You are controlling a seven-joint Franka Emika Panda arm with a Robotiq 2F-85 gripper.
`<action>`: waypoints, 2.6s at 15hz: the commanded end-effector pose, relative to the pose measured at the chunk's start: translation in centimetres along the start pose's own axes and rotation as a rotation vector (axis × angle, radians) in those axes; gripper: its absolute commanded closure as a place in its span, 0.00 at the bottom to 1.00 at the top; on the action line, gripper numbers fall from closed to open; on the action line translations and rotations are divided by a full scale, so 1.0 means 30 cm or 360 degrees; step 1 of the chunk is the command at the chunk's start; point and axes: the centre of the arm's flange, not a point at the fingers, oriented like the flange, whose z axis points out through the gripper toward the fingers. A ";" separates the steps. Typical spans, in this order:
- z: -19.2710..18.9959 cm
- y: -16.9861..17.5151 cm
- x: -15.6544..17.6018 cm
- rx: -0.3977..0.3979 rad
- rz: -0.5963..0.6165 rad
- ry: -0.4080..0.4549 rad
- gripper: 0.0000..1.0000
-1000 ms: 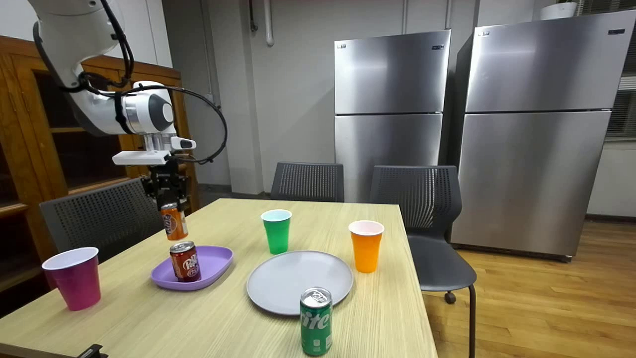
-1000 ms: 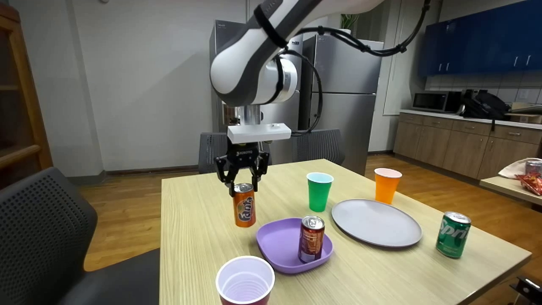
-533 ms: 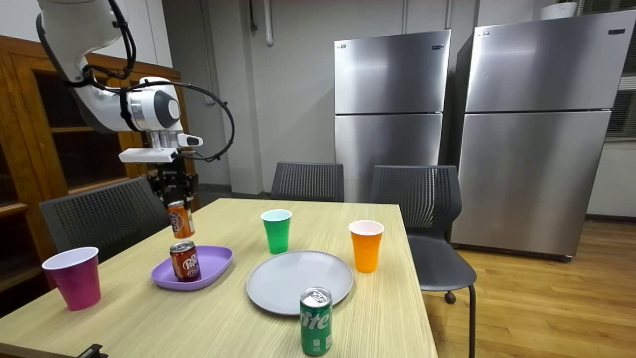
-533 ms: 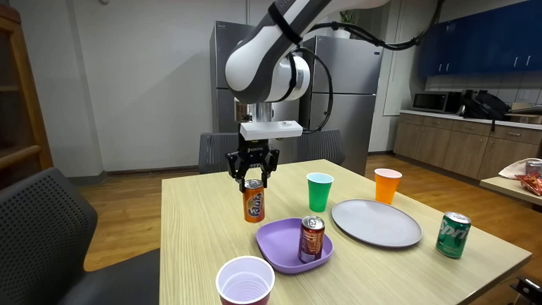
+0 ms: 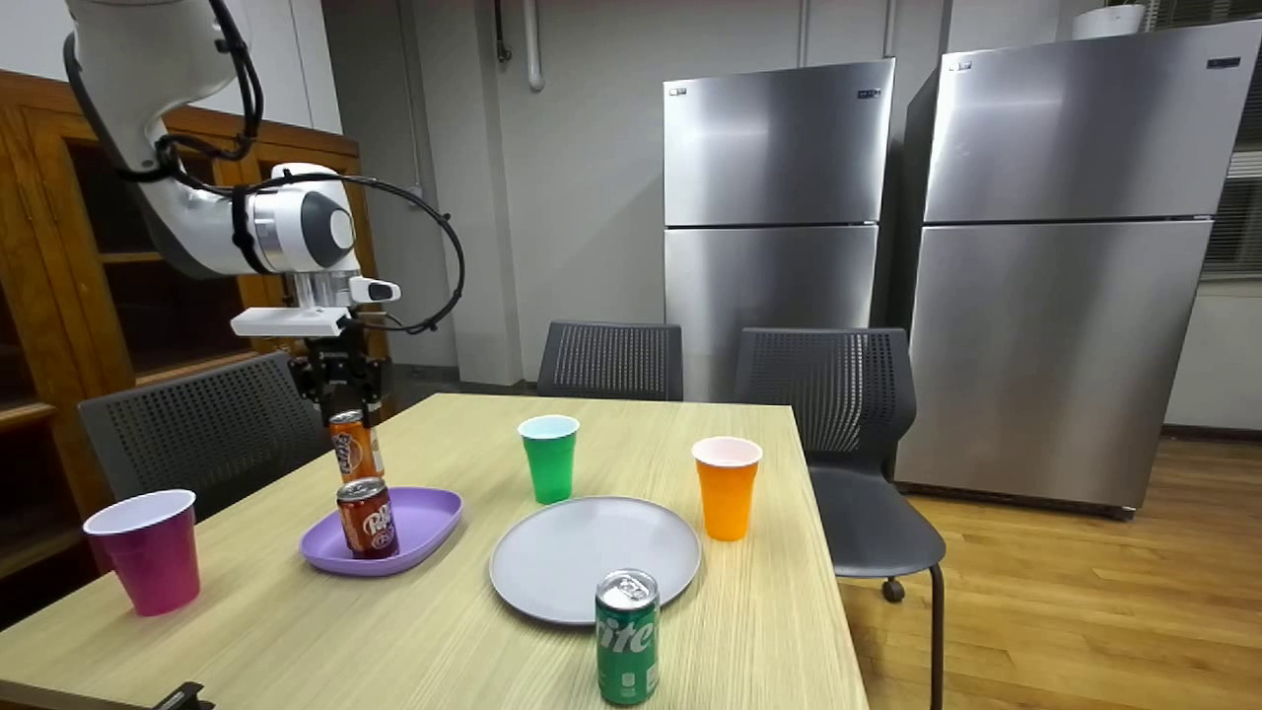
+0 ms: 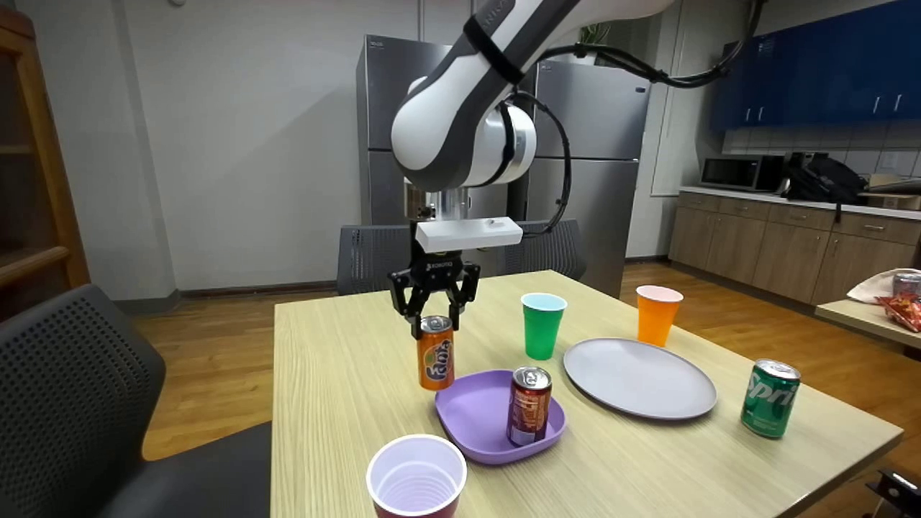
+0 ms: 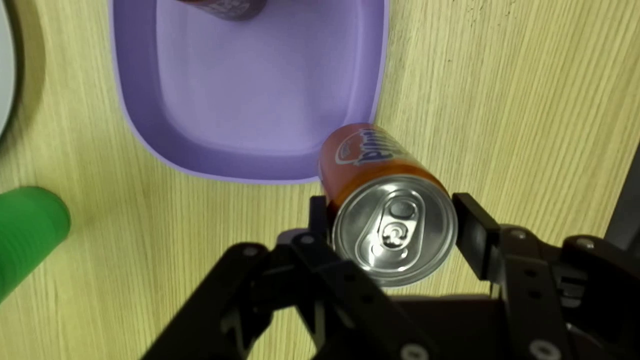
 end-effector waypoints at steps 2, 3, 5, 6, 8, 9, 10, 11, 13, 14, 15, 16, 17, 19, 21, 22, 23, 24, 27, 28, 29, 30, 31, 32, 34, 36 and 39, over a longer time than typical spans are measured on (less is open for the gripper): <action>0.002 0.028 -0.029 0.0008 -0.0032 0.0037 0.62; 0.010 0.031 -0.032 0.0017 -0.0031 0.0037 0.62; 0.030 0.032 -0.041 0.0025 -0.0035 0.0035 0.62; 0.042 0.034 -0.046 0.0029 -0.0038 0.0034 0.62; 0.052 0.044 -0.059 0.0035 -0.0037 0.0037 0.62; 0.055 0.047 -0.066 0.0039 -0.0036 0.0040 0.62; 0.050 0.047 -0.067 0.0046 -0.0037 0.0054 0.62; 0.050 0.045 -0.070 0.0047 -0.0043 0.0060 0.62; 0.059 0.048 -0.073 0.0053 -0.0048 0.0063 0.62; 0.056 0.051 -0.079 0.0058 -0.0047 0.0067 0.62; 0.051 0.053 -0.088 0.0065 -0.0048 0.0075 0.62; 0.041 0.053 -0.098 0.0070 -0.0053 0.0078 0.62; 0.026 0.049 -0.107 0.0072 -0.0067 0.0090 0.62; 0.008 0.037 -0.120 0.0071 -0.0105 0.0106 0.62; 0.003 0.032 -0.133 0.0073 -0.0128 0.0107 0.62; 0.003 0.034 -0.139 0.0074 -0.0128 0.0104 0.62; 0.005 0.037 -0.144 0.0070 -0.0125 0.0100 0.62; 0.006 0.044 -0.150 0.0067 -0.0121 0.0095 0.62; 0.002 0.074 -0.167 0.0050 -0.0100 0.0085 0.62; 0.001 0.087 -0.170 0.0050 -0.0089 0.0085 0.62; 0.001 0.098 -0.171 0.0045 -0.0084 0.0083 0.62; 0.005 0.108 -0.171 0.0041 -0.0082 0.0076 0.62; 0.011 0.117 -0.171 0.0045 -0.0079 0.0072 0.62; 0.017 0.124 -0.171 0.0041 -0.0070 0.0063 0.62; 0.040 0.137 -0.172 0.0042 -0.0056 0.0052 0.62; 0.066 0.149 -0.175 0.0043 -0.0044 0.0045 0.62; 0.089 0.164 -0.182 0.0042 -0.0025 0.0034 0.62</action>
